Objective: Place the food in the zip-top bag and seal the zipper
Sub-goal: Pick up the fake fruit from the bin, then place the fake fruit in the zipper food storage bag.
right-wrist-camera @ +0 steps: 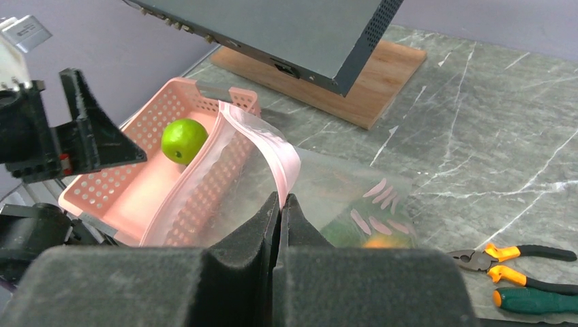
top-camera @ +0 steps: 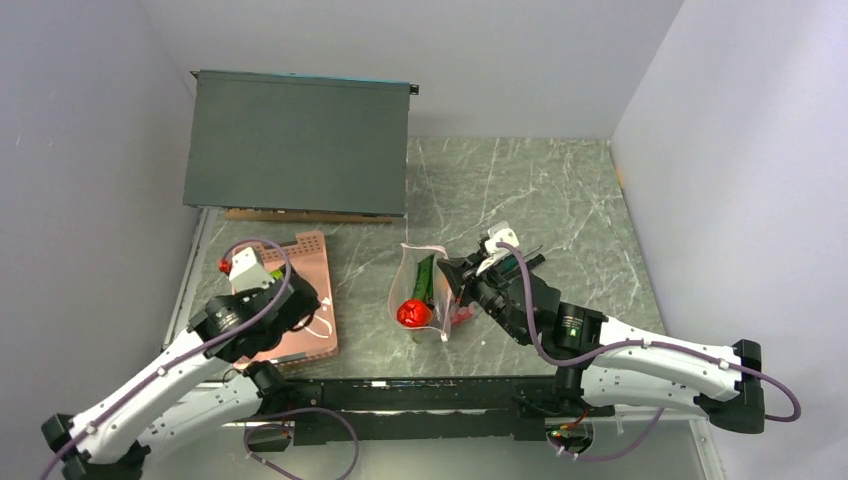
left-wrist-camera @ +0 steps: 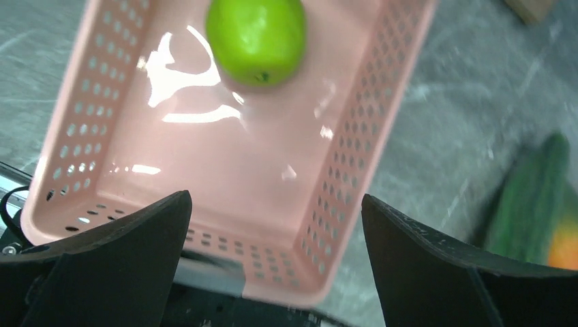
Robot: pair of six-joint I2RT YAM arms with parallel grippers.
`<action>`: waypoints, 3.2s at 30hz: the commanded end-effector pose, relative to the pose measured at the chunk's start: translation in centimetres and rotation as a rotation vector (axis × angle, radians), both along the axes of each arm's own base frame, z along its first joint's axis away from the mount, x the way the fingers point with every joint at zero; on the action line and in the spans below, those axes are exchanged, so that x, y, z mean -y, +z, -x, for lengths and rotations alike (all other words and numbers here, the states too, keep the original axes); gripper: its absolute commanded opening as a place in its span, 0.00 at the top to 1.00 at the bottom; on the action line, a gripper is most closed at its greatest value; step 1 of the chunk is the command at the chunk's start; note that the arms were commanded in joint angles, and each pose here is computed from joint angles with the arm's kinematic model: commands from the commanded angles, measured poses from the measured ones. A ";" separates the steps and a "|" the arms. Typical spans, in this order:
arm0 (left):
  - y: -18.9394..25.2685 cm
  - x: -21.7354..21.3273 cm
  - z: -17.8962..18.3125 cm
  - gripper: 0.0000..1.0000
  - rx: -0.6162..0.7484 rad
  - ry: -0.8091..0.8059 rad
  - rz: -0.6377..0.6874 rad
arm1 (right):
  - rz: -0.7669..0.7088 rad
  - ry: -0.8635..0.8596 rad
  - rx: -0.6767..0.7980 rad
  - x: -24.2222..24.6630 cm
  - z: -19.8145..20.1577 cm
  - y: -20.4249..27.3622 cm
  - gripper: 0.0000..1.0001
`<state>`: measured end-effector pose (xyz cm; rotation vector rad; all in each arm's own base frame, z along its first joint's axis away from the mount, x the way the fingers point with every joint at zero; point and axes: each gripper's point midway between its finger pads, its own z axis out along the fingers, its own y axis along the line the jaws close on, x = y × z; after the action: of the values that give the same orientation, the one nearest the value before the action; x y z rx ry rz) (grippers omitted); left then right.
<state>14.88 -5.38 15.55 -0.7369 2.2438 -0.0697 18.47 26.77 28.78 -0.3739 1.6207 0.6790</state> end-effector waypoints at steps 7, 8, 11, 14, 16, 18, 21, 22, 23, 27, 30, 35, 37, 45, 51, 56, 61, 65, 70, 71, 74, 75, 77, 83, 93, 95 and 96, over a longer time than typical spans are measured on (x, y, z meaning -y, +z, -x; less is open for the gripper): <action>-1.9 -2.9 -6.5 0.00 0.066 0.030 -0.041 | -0.092 -0.012 0.029 0.2 -0.1 2.9 1.00; -2.1 -3.0 -6.9 0.00 0.061 0.025 -0.044 | -0.093 -0.013 0.029 0.2 0.0 3.0 1.00; -2.9 -3.7 -8.2 0.00 0.018 0.022 -0.076 | -0.102 -0.021 0.034 0.6 0.0 3.2 1.00; -4.0 -4.6 -9.1 0.00 -0.033 0.041 -0.101 | -0.109 -0.021 0.037 0.8 0.0 3.4 1.00; -5.0 -4.8 -9.6 0.00 -0.056 0.046 -0.102 | -0.111 -0.024 0.037 0.9 0.0 3.5 1.00; -6.0 -5.1 -9.6 0.00 -0.077 0.062 -0.096 | -0.112 -0.023 0.037 1.0 0.0 3.5 1.00; -7.2 -5.4 -9.6 0.00 -0.073 0.093 -0.089 | -0.117 -0.024 0.038 1.0 0.1 3.6 1.00; -7.6 -5.4 -9.7 0.00 -0.059 0.093 -0.084 | -0.116 -0.021 0.038 1.0 0.1 3.5 1.00; -7.8 -5.3 -9.9 0.00 -0.044 0.088 -0.080 | -0.117 -0.019 0.037 1.0 0.1 3.6 1.00; -8.9 -5.5 -10.1 0.00 -0.013 0.099 -0.069 | -0.113 -0.016 0.035 0.9 0.1 3.5 1.00; -9.4 -6.0 -10.1 0.04 0.000 0.117 -0.079 | -0.117 -0.013 0.036 0.9 0.2 3.6 1.00; -9.5 -6.6 -10.4 0.02 0.014 0.110 -0.113 | -0.107 -0.009 0.034 0.7 0.2 3.5 1.00; -9.4 -6.4 -10.8 0.00 0.016 0.089 -0.115 | -0.108 -0.006 0.033 0.6 0.2 3.5 1.00; -9.6 -7.2 -11.4 0.04 -0.039 0.081 -0.147 | -0.105 -0.005 0.032 0.5 0.2 3.4 1.00; -8.8 -7.0 -11.1 0.37 -0.019 0.067 -0.136 | -0.104 -0.006 0.033 0.5 0.2 3.4 1.00; -7.0 -5.1 -10.5 0.58 0.013 -0.003 -0.047 | -0.101 -0.007 0.032 0.4 0.1 3.2 1.00; -4.3 -1.7 -8.7 0.73 0.036 -0.171 0.083 | -0.098 -0.002 0.031 0.2 0.1 3.2 1.00; -0.4 2.4 -7.2 0.77 0.114 -0.377 0.232 | -0.099 0.005 0.028 0.0 0.2 3.1 1.00; 5.3 7.2 -4.4 0.78 0.251 -0.643 0.421 | -0.093 0.009 0.025 -0.3 0.1 2.9 1.00; 6.6 8.2 -3.7 0.77 0.287 -0.708 0.457 | -0.093 0.012 0.024 -0.3 0.2 2.9 1.00; 10.7 10.4 -1.4 0.78 0.426 -0.868 0.526 | -0.093 0.014 0.023 -0.4 0.2 2.8 1.00; 11.7 11.0 -0.7 0.78 0.458 -0.914 0.547 | -0.092 0.015 0.023 -0.4 0.2 2.8 1.00; 13.3 12.0 0.4 0.79 0.492 -0.974 0.578 | -0.089 0.016 0.022 -0.5 0.2 2.7 1.00; 15.5 16.2 2.8 0.80 0.490 -1.145 0.605 | -0.074 0.013 0.019 -0.8 0.0 2.4 1.00; 14.0 21.5 2.8 0.78 0.316 -1.220 0.432 | -0.075 0.009 0.019 -0.7 0.0 2.4 1.00; 13.3 21.6 2.0 0.78 0.281 -1.177 0.407 | -0.082 0.012 0.020 -0.6 0.1 2.5 1.00; 13.1 21.7 1.7 0.78 0.275 -1.165 0.405 | -0.086 0.013 0.021 -0.6 0.1 2.6 1.00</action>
<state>11.15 -27.54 29.41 0.5396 2.0615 -1.2570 18.42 27.38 28.07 -0.4001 1.6362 0.6757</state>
